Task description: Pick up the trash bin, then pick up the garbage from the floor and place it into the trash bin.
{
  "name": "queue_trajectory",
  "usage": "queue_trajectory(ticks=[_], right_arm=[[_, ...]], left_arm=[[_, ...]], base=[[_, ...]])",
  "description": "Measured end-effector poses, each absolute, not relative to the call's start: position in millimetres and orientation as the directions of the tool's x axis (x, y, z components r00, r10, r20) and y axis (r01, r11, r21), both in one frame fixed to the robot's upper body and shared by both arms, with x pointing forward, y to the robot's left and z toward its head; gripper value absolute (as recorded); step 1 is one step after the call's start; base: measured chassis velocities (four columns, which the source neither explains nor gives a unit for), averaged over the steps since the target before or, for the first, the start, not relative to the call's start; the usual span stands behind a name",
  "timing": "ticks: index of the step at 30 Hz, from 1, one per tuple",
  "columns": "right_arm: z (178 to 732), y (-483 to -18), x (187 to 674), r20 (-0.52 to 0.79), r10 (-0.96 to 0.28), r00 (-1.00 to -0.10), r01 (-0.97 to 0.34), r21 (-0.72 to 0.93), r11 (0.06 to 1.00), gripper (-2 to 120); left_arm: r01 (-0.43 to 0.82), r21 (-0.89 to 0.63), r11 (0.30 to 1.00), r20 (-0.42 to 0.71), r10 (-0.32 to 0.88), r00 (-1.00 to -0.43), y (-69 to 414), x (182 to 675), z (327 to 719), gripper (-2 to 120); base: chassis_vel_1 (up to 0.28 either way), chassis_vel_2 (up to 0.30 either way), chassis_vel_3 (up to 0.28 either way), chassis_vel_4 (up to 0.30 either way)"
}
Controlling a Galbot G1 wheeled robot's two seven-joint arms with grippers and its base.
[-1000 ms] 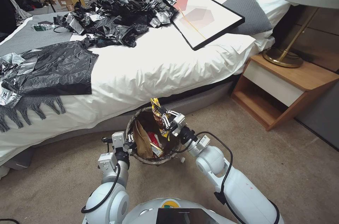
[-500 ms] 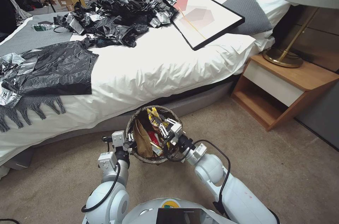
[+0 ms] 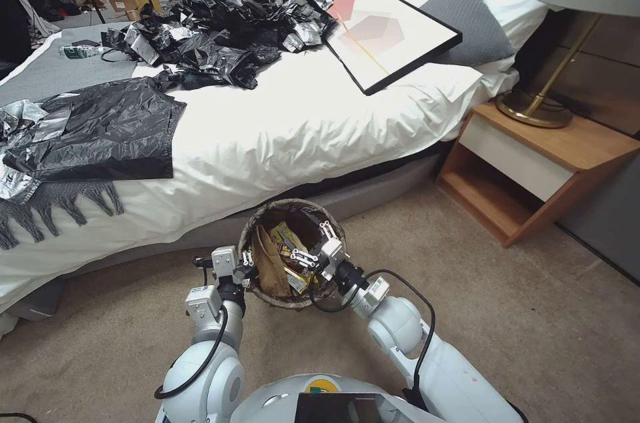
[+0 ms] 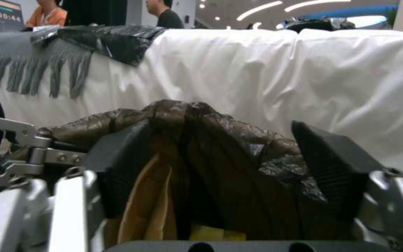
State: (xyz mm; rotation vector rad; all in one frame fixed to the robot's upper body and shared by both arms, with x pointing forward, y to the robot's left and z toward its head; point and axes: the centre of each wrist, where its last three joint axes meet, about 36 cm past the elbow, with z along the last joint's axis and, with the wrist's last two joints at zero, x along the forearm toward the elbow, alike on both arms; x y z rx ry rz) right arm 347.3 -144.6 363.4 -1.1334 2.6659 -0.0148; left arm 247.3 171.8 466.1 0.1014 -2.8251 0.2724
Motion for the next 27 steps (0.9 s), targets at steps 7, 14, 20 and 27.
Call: queue_trajectory(ticks=[7,14,20,27], right_arm=[[367,-145,347,-0.227,-0.708,-0.669,-0.706,-0.104,0.700,97],[396,-148,345,-0.291,-0.667,-0.686,-0.671,-0.101,0.735,98],[450,-153,330,-0.385,-0.513,-0.767,-0.532,-0.067,0.844,98],[469,-169,318,-0.415,-0.384,-0.825,-0.393,-0.069,0.917,99]], left_arm=[[-0.098,-0.175,0.980,0.303,-0.041,-0.952,172,247,466,4],[-0.100,-0.171,0.980,0.304,-0.044,-0.952,173,247,466,4],[-0.111,-0.163,0.980,0.304,-0.057,-0.951,177,247,465,4],[-0.122,-0.158,0.980,0.302,-0.069,-0.951,181,248,465,4]], base=[[0.000,0.000,0.000,0.000],[0.000,0.000,0.000,0.000],[0.000,0.000,0.000,0.000],[0.000,0.000,0.000,0.000]])
